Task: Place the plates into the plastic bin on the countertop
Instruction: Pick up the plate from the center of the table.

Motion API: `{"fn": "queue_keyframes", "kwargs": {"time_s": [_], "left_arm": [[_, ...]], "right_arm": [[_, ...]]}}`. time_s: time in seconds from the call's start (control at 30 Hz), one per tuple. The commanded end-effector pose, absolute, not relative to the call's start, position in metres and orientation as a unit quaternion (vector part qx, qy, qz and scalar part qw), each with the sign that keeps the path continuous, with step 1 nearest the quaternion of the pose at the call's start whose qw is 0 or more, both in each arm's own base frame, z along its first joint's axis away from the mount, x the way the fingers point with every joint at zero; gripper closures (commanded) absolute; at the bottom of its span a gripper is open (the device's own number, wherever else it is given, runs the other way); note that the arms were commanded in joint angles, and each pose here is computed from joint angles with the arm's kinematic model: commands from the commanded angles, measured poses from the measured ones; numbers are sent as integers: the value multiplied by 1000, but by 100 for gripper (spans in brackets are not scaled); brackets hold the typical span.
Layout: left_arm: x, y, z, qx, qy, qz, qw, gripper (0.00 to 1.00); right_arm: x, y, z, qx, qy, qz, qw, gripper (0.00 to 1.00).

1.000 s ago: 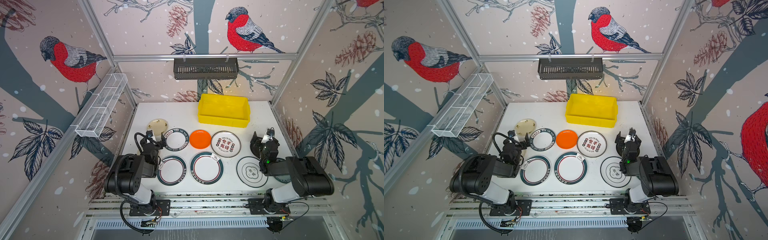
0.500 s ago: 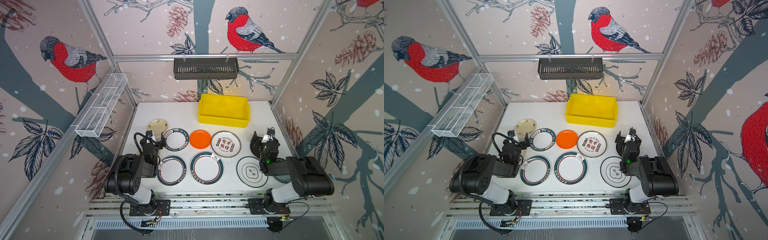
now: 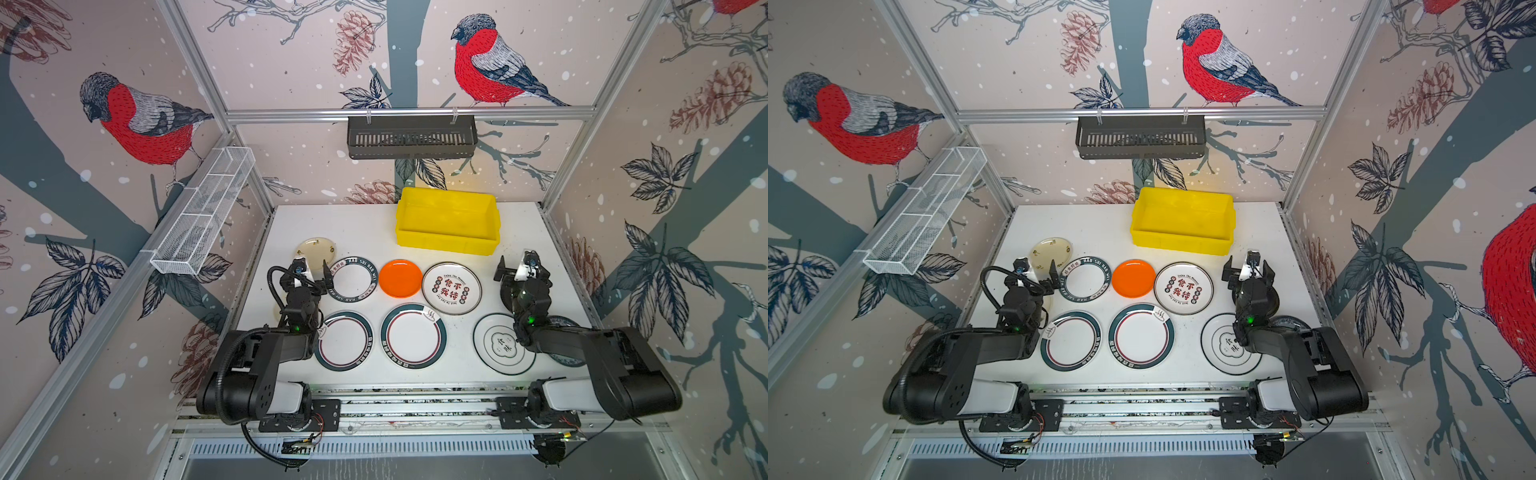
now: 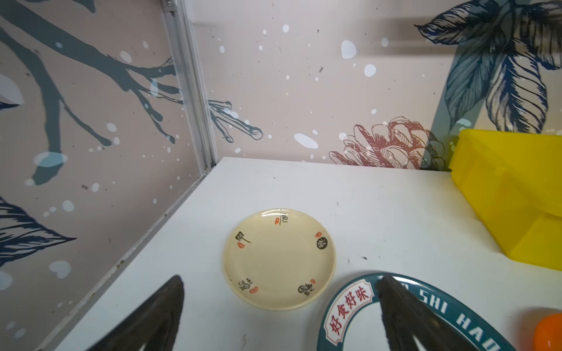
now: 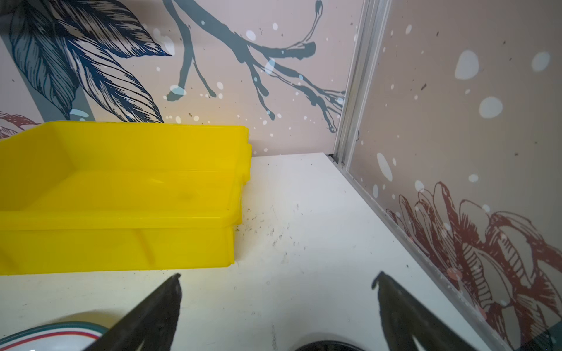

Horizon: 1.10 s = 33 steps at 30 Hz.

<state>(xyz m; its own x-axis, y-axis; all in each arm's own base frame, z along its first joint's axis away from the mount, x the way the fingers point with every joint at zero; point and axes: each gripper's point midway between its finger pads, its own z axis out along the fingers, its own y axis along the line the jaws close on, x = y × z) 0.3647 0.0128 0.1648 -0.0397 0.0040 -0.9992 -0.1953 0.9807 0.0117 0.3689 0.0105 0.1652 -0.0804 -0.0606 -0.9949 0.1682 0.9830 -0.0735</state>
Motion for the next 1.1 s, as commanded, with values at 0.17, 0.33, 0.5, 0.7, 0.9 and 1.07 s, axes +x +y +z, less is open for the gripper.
{"fn": "queue_keyframes", "kwargs": {"time_s": [0.17, 0.33, 0.5, 0.7, 0.9, 1.07], "left_arm": [[351, 30, 194, -160, 711, 102, 677, 2], [358, -1, 204, -152, 744, 72, 647, 2], [364, -50, 201, -112, 779, 31, 616, 2], [363, -108, 198, -50, 808, -47, 585, 2], [356, -176, 192, 53, 815, -155, 556, 2], [345, -219, 201, 125, 781, -254, 556, 5]], "right_arm": [[367, 36, 206, 48, 736, -22, 675, 0], [368, 79, 220, 19, 777, 102, 621, 0], [351, 120, 230, -19, 792, 221, 569, 0], [340, 126, 189, 4, 860, 238, 452, 0], [323, 136, 154, 20, 877, 317, 361, 5], [314, 139, 128, 28, 883, 346, 317, 0]]}}
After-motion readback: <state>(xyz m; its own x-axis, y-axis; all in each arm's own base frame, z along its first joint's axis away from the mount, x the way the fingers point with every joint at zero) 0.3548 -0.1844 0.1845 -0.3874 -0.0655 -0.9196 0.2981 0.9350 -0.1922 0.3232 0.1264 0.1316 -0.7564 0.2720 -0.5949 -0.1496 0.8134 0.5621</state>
